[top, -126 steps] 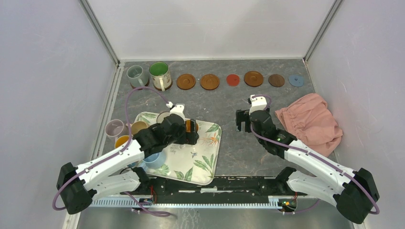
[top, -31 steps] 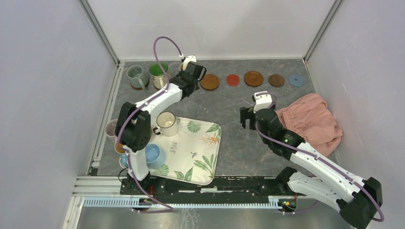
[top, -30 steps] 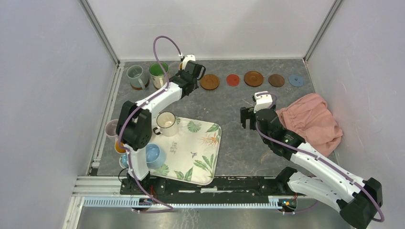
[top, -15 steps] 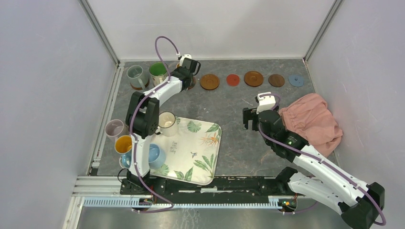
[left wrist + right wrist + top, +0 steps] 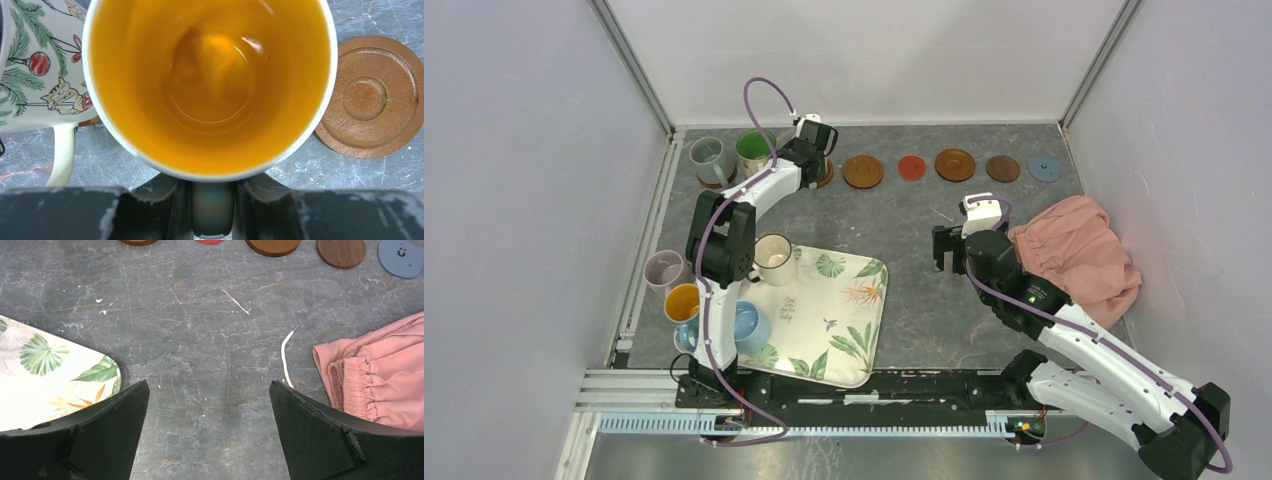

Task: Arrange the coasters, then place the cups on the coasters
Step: Place the cup on the coaster, then pick up the cup from the tray.

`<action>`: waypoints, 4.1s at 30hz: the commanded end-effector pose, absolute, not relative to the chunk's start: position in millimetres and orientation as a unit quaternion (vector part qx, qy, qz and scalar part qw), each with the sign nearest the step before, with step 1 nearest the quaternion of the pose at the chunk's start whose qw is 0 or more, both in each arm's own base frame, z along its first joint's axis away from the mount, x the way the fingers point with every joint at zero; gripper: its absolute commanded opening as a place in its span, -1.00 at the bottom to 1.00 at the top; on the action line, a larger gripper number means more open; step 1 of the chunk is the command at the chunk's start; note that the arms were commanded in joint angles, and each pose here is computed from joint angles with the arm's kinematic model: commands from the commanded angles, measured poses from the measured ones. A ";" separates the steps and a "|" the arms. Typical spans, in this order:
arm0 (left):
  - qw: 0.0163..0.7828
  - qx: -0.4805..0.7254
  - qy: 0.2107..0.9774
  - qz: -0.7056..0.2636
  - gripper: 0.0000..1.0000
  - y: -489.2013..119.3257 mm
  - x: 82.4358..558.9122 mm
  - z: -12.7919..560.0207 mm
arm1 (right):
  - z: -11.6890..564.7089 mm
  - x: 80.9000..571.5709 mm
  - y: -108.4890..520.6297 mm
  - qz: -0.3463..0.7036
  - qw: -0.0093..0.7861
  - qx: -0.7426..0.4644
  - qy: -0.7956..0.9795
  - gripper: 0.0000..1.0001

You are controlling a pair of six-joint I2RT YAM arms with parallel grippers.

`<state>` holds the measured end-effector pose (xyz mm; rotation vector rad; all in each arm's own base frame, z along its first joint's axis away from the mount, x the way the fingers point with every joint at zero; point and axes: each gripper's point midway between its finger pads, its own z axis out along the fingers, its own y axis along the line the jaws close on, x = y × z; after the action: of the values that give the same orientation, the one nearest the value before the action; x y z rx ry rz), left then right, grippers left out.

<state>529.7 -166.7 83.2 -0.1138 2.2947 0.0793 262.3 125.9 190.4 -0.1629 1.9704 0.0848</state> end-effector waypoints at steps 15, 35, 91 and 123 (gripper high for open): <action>0.482 -0.052 0.874 0.012 -0.92 -173.9 568.6 131.2 | 210.8 267.5 125.4 0.039 0.568 -0.053 0.820 0.96; 0.482 -0.054 0.874 0.020 -0.84 -164.8 560.0 140.3 | 205.3 267.8 126.8 0.040 0.566 -0.055 0.822 0.96; 0.475 -0.044 0.877 -0.065 0.99 -177.5 503.3 199.9 | 205.9 269.6 126.5 0.044 0.577 -0.048 0.814 0.96; 0.442 -0.116 0.883 -0.111 0.99 -104.3 289.2 169.3 | 189.6 276.1 130.0 0.071 0.594 0.002 0.801 0.96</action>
<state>299.0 -110.6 169.6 -0.1857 2.2224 -0.2510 270.7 125.6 181.4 -0.0503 1.9011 0.1194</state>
